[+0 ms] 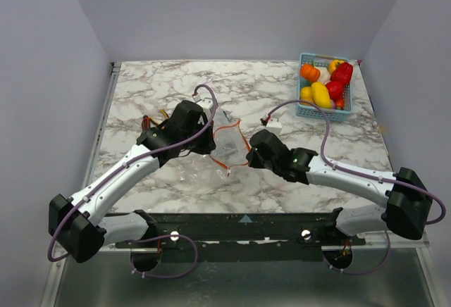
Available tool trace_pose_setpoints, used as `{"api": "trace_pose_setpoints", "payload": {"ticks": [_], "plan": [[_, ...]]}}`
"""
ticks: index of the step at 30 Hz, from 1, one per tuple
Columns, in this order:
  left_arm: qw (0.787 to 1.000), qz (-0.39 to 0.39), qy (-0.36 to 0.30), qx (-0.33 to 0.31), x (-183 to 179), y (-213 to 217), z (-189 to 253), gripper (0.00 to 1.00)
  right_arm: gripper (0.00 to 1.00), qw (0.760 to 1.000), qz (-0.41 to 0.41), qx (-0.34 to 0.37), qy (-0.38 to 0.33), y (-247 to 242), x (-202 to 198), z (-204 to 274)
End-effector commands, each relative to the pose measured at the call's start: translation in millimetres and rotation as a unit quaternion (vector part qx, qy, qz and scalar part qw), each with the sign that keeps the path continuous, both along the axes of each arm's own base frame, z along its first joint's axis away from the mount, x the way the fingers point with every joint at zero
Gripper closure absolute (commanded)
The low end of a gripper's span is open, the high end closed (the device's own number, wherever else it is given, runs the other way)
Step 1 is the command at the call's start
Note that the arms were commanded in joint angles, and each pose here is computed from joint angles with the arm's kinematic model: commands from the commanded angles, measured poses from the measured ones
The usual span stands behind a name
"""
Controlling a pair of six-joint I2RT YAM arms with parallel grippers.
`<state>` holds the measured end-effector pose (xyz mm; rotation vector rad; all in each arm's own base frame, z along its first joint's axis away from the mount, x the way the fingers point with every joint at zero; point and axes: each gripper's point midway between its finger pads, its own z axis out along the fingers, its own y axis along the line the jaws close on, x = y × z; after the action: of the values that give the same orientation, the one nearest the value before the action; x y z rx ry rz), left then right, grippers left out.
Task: Place the food in the zip-top bag and seal the zipper
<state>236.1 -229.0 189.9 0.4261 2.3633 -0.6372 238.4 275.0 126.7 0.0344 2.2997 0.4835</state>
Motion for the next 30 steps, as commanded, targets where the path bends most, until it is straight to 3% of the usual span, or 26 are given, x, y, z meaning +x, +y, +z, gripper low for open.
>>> {"api": "trace_pose_setpoints", "payload": {"ticks": [1, 9, 11, 13, 16, 19, 21, 22, 25, 30], "plan": [[1.000, -0.010, -0.026, -0.013, -0.9, 2.6, 13.5, 1.00, 0.99, 1.000, 0.009, -0.007, -0.003, 0.0, -1.0, -2.0], [0.998, -0.050, 0.016, -0.040, -14.0, -14.4, 5.6, 1.00, 0.97, 0.998, 0.056, 0.009, 0.011, 15.0, -10.5, 7.4], [0.998, -0.052, 0.019, -0.040, -14.2, -15.4, 4.7, 1.00, 0.83, 0.998, 0.063, 0.008, 0.012, 15.3, -12.3, 14.5], [0.998, -0.052, 0.022, -0.039, -14.5, -15.5, 4.5, 1.00, 0.64, 0.997, 0.072, 0.014, 0.005, 16.2, -13.3, 26.9], [0.998, -0.050, 0.021, -0.036, -14.1, -14.4, 3.5, 1.00, 0.50, 0.996, 0.080, 0.036, -0.015, 17.8, -13.7, 51.1], [0.998, -0.048, 0.023, -0.032, -13.4, -13.8, 0.7, 1.00, 0.22, 0.997, 0.068, 0.032, -0.035, 8.1, -10.9, 76.8], [0.998, -0.048, 0.027, -0.031, -12.7, -14.5, -0.7, 1.00, 0.16, 0.997, 0.056, 0.028, -0.050, 0.7, -7.9, 93.3], [0.998, -0.049, 0.030, -0.032, -13.0, -15.0, -1.3, 1.00, 0.07, 0.997, 0.042, 0.021, -0.059, -6.0, -5.1, 100.9], [0.997, -0.052, 0.036, -0.032, -13.3, -16.8, -4.1, 1.00, 0.01, 0.996, -0.024, -0.008, -0.089, -32.9, 8.0, 118.3], [0.998, -0.050, 0.040, -0.023, -12.5, -15.0, -7.3, 1.00, 0.00, 0.984, -0.122, -0.065, -0.116, -81.4, 37.7, 133.3]]}}
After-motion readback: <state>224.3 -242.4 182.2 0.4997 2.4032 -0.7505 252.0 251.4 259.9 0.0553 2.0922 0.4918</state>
